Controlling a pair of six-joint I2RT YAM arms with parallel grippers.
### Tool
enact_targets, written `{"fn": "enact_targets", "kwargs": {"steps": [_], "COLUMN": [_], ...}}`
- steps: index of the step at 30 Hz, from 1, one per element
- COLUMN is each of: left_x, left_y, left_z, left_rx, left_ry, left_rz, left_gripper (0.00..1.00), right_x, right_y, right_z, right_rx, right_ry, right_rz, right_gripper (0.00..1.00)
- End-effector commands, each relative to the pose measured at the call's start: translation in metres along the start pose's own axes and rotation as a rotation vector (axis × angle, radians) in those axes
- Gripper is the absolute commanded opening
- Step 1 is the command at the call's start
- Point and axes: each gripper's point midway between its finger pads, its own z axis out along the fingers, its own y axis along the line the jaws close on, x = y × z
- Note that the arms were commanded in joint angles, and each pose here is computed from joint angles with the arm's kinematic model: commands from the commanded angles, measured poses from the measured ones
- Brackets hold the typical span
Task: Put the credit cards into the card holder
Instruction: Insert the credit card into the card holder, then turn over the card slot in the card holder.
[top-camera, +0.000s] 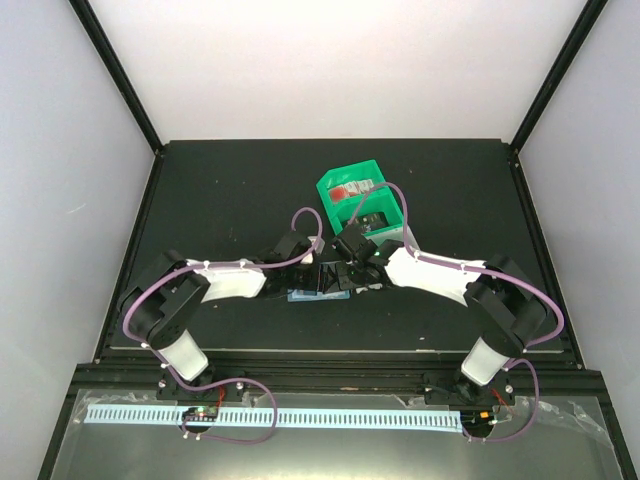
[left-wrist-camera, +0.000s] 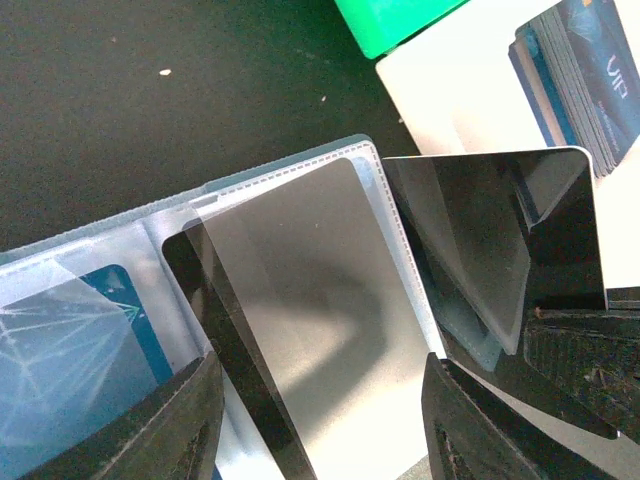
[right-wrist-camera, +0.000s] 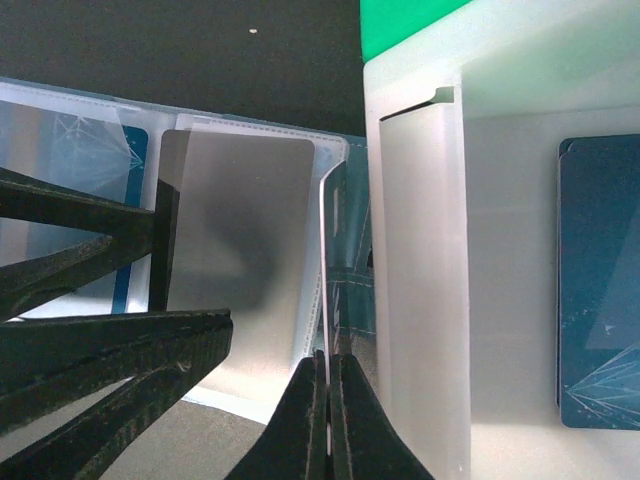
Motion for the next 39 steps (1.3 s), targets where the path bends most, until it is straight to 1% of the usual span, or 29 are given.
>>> {"fn": "enact_targets", "kwargs": {"steps": [1, 6, 9, 15, 18, 24, 27, 30, 34, 37, 39], "left_x": [-0.008, -0.009, -0.010, -0.011, -0.005, 0.013, 0.020, 0.025, 0.027, 0.027, 0.024], "left_y": [-0.017, -0.021, -0.017, 0.009, 0.027, 0.063, 0.078, 0.083, 0.076, 0.071, 0.066], "left_z": [0.002, -0.003, -0.007, -0.026, -0.044, -0.081, -0.093, -0.098, -0.096, -0.093, -0.091], "left_rx": [0.088, 0.108, 0.087, -0.026, -0.093, -0.222, -0.248, -0.234, -0.159, -0.110, -0.073], "left_ry": [-0.003, -0.005, -0.011, -0.035, -0.043, -0.051, -0.058, -0.059, -0.062, -0.055, -0.059], "left_rz": [0.080, 0.116, 0.113, 0.029, -0.022, -0.120, -0.180, -0.208, -0.212, -0.216, -0.220], "left_gripper": [0.55, 0.55, 0.58, 0.70, 0.75, 0.86, 0.88, 0.87, 0.80, 0.72, 0.59], "right_x": [0.013, 0.010, 0.008, -0.003, -0.003, 0.000, 0.000, -0.001, -0.002, -0.002, -0.003], "right_y": [-0.004, -0.004, -0.003, -0.015, -0.013, -0.013, -0.013, -0.005, 0.007, 0.012, 0.015], "right_z": [0.013, 0.011, 0.008, -0.003, -0.002, 0.004, 0.008, 0.013, 0.020, 0.024, 0.024], "right_rx": [0.019, 0.020, 0.016, 0.083, 0.085, 0.077, 0.089, 0.057, 0.013, -0.005, -0.010], "right_ry": [0.052, 0.040, 0.027, -0.028, -0.016, -0.010, -0.003, 0.016, 0.030, 0.042, 0.041], "right_rz": [0.012, 0.015, 0.015, 0.009, -0.005, 0.018, 0.020, 0.020, 0.022, 0.024, 0.026], "right_gripper": [0.01, 0.01, 0.01, 0.01, 0.01, 0.01, 0.01, 0.01, 0.01, 0.01, 0.01]}}
